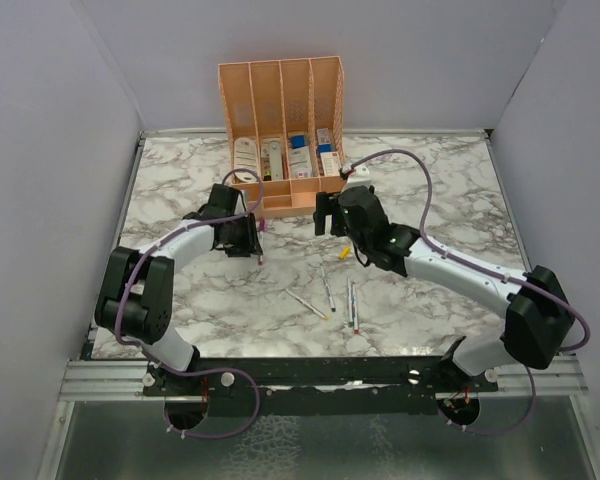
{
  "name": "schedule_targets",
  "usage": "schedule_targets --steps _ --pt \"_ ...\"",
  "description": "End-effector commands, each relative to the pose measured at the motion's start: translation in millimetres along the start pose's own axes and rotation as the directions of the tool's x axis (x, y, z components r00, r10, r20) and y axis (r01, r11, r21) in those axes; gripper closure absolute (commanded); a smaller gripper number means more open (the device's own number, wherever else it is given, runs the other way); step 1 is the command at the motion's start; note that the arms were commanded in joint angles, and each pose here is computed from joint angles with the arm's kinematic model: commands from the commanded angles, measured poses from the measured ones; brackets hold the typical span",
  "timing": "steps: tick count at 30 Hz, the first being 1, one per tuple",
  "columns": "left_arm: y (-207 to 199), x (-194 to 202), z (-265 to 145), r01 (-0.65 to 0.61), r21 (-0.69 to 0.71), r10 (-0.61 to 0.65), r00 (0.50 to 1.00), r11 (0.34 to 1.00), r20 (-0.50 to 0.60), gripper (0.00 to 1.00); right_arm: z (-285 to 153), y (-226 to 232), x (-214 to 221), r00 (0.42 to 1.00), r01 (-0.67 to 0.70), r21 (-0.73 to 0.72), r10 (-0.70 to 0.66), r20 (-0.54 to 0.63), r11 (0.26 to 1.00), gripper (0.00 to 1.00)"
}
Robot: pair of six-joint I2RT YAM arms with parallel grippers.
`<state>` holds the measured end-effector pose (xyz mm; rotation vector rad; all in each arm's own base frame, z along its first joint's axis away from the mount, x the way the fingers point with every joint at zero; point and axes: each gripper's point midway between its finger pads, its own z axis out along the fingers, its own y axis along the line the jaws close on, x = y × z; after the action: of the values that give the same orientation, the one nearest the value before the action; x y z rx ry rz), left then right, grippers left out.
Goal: Insert the pens into the pen caps
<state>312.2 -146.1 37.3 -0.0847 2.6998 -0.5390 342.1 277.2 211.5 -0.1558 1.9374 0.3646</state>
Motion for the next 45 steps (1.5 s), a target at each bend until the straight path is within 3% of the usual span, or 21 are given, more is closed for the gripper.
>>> schedule_targets --steps 1,8,14,20,26,33,36,45 --pt "-19.1 -20.1 -25.8 -0.024 0.063 0.019 0.997 0.998 0.079 0.60 5.1 -19.3 60.7 0.970 0.103 0.072 -0.084 -0.227 0.992 0.20" --pt "-31.7 -38.8 -48.3 -0.044 0.089 0.029 0.986 0.995 0.164 0.59 -2.2 -26.2 114.1 0.912 0.139 0.042 -0.112 -0.394 0.989 0.29" --pt "-22.7 -40.7 -52.7 -0.013 0.078 -0.003 0.981 0.997 0.193 0.59 -19.9 6.1 144.2 0.852 0.176 -0.248 -0.274 -0.446 0.953 0.35" --pt "-1.6 -39.9 -62.4 0.058 0.060 -0.071 0.970 0.997 0.233 0.59 -36.1 34.9 147.7 0.841 0.171 -0.435 -0.361 -0.403 0.884 0.36" --pt "15.1 -44.8 -70.8 0.096 0.042 -0.104 0.958 0.994 0.266 0.58 -38.0 51.5 152.9 0.800 0.229 -0.481 -0.445 -0.402 0.846 0.45" --pt "22.1 -48.5 -77.4 0.122 0.040 -0.128 0.948 0.992 0.292 0.58 -42.7 73.2 171.4 0.742 0.285 -0.542 -0.540 -0.397 0.790 0.47" --pt "24.2 -48.3 -80.0 0.128 0.040 -0.135 0.945 0.991 0.299 0.58 -45.4 77.2 178.7 0.724 0.282 -0.564 -0.558 -0.406 0.776 0.52" --pt "27.7 -42.4 -79.2 0.137 0.045 -0.144 0.946 0.990 0.290 0.59 -54.7 79.5 198.0 0.668 0.265 -0.618 -0.603 -0.436 0.740 0.54"
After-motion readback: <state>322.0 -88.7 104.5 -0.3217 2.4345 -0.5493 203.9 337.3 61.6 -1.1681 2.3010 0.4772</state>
